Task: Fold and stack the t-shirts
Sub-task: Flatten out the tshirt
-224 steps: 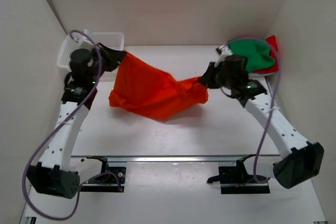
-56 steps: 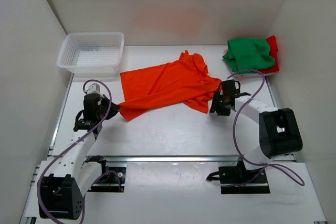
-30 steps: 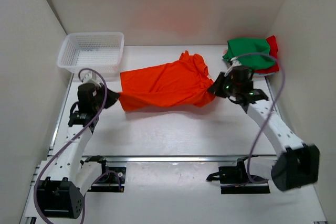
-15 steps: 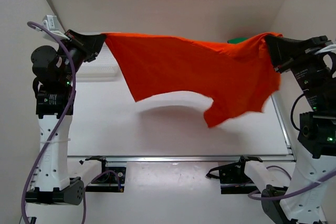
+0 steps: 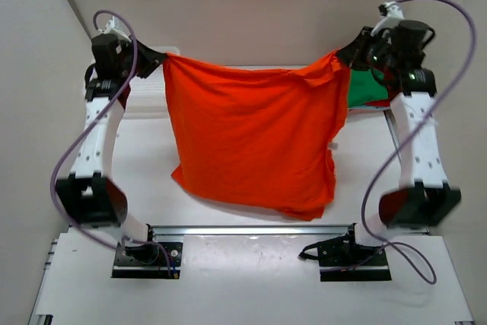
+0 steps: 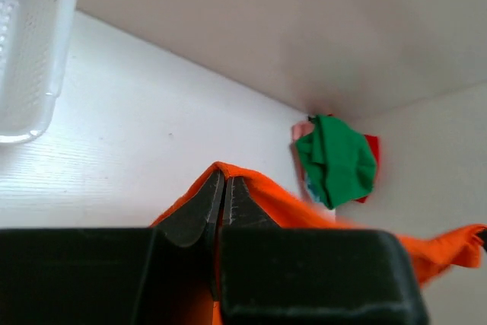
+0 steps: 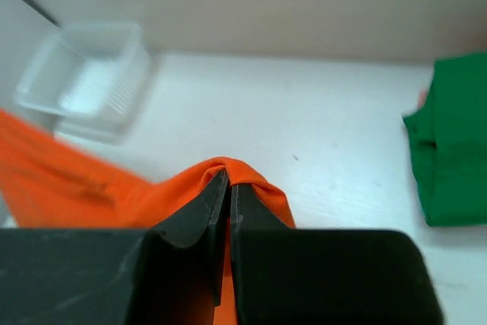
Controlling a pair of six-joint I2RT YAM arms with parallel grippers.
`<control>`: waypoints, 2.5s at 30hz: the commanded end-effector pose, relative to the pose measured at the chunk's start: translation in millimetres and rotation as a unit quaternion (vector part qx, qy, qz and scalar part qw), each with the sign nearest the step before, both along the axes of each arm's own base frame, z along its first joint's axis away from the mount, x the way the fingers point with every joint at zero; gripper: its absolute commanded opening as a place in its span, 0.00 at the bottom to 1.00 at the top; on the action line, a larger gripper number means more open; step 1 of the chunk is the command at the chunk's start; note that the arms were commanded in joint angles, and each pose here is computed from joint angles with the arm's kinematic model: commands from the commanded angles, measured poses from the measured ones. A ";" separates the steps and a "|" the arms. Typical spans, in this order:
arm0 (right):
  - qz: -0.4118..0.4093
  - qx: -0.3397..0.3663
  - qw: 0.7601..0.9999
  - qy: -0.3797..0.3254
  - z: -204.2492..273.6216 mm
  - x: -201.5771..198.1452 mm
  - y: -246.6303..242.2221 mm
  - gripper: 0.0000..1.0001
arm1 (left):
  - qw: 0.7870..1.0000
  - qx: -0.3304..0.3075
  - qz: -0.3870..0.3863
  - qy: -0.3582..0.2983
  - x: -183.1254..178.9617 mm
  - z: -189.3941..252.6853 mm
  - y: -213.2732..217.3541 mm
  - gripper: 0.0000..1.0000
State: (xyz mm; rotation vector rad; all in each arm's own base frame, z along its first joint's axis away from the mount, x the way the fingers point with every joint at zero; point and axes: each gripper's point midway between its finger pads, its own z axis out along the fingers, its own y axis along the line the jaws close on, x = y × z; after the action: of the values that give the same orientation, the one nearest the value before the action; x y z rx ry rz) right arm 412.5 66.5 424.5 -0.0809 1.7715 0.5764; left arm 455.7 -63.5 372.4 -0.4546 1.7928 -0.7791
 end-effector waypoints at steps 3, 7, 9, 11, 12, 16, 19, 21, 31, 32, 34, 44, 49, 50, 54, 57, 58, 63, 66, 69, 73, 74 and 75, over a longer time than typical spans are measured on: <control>-0.031 -0.075 0.995 -0.064 46.5 62.5 -28.2 0.00 | 0.999 0.018 -0.002 -0.049 50.3 46.6 15.7 0.00; -0.051 -0.054 0.990 -0.124 94.7 52.9 -39.6 0.00 | 0.994 0.029 0.005 -0.104 55.6 116.7 23.7 0.00; -0.061 -0.056 0.986 -0.145 113.6 42.2 -46.8 0.00 | 0.992 0.029 0.002 -0.121 48.0 137.2 21.2 0.00; -0.057 -0.051 0.986 -0.151 117.1 32.7 -51.1 0.00 | 0.993 0.030 0.008 -0.114 44.1 130.6 26.7 0.00; -0.059 -0.046 0.987 -0.140 109.2 33.9 -55.6 0.00 | 0.991 0.033 0.007 -0.130 33.1 140.5 24.7 0.00; -0.055 -0.057 0.992 -0.102 74.7 29.7 -54.7 0.00 | 0.994 0.026 0.000 -0.105 15.1 94.2 16.2 0.00; -0.051 -0.068 0.994 -0.067 28.8 20.1 -39.6 0.00 | 0.997 0.020 -0.009 -0.073 0.0 42.0 5.5 0.00; -0.058 -0.070 0.995 -0.044 -1.3 -0.6 -32.8 0.00 | 1.000 0.012 -0.014 -0.020 -13.3 -20.0 -2.1 0.00; -0.141 -0.010 0.964 0.225 -238.1 -150.9 -9.0 0.00 | 0.989 0.015 0.010 0.148 -138.4 -214.3 -2.8 0.00; -0.132 -0.001 0.956 0.263 -260.6 -167.2 -2.5 0.00 | 0.986 0.017 0.011 0.163 -151.5 -227.4 -4.8 0.00; -0.125 0.021 0.945 0.303 -280.9 -185.0 3.9 0.00 | 0.984 0.015 0.021 0.174 -167.3 -241.8 -3.3 0.00; -0.076 0.036 0.929 0.361 -314.6 -209.8 20.1 0.00 | 0.979 0.002 0.083 0.185 -210.7 -267.6 8.4 0.00; -0.055 0.018 0.933 0.354 -314.0 -197.4 25.2 0.00 | 0.977 -0.003 0.080 0.198 -220.5 -276.8 5.1 0.00; -0.052 0.019 0.936 0.349 -312.7 -191.1 26.5 0.00 | 0.978 -0.003 0.078 0.192 -218.2 -279.2 4.7 0.00; -0.039 0.021 0.962 0.268 -276.3 -126.3 18.8 0.00 | 0.978 0.000 0.053 0.201 -187.6 -278.8 0.9 0.00; -0.037 0.003 0.981 0.189 -216.0 -47.3 10.4 0.00 | 0.983 0.009 -0.004 0.183 -109.2 -238.1 -15.6 0.00; -0.051 -0.003 0.987 0.150 -173.1 -13.6 5.3 0.00 | 0.985 0.006 -0.037 0.169 -70.0 -205.7 -25.0 0.00; -0.083 -0.027 0.995 -0.043 3.5 66.1 -4.6 0.00 | 0.999 0.033 -0.033 0.028 55.9 -20.9 -22.0 0.00; -0.079 -0.001 0.993 -0.089 59.0 75.3 -19.1 0.00 | 0.999 0.020 -0.030 -0.033 78.7 48.1 -5.6 0.00; -0.069 0.012 0.994 -0.087 58.5 70.9 -25.7 0.00 | 0.998 0.003 -0.044 -0.034 71.3 33.5 0.0 0.00; -0.085 -0.002 0.993 -0.086 32.8 46.1 -28.3 0.00 | 0.999 0.000 -0.039 -0.020 27.3 -20.3 -3.9 0.00; -0.088 -0.004 0.994 -0.061 6.0 46.6 -31.7 0.00 | 0.999 0.001 -0.037 -0.032 19.4 -19.1 -3.4 0.00; -0.083 0.001 0.996 -0.037 -17.6 39.9 -30.1 0.00 | 0.999 0.001 -0.039 -0.023 10.4 -38.0 -6.4 0.00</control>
State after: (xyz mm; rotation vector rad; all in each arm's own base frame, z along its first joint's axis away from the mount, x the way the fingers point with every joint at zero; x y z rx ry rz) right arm 457.6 36.1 448.4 0.0334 1.6165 0.4385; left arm 477.1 -62.3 378.4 -0.3614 1.7306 -0.8127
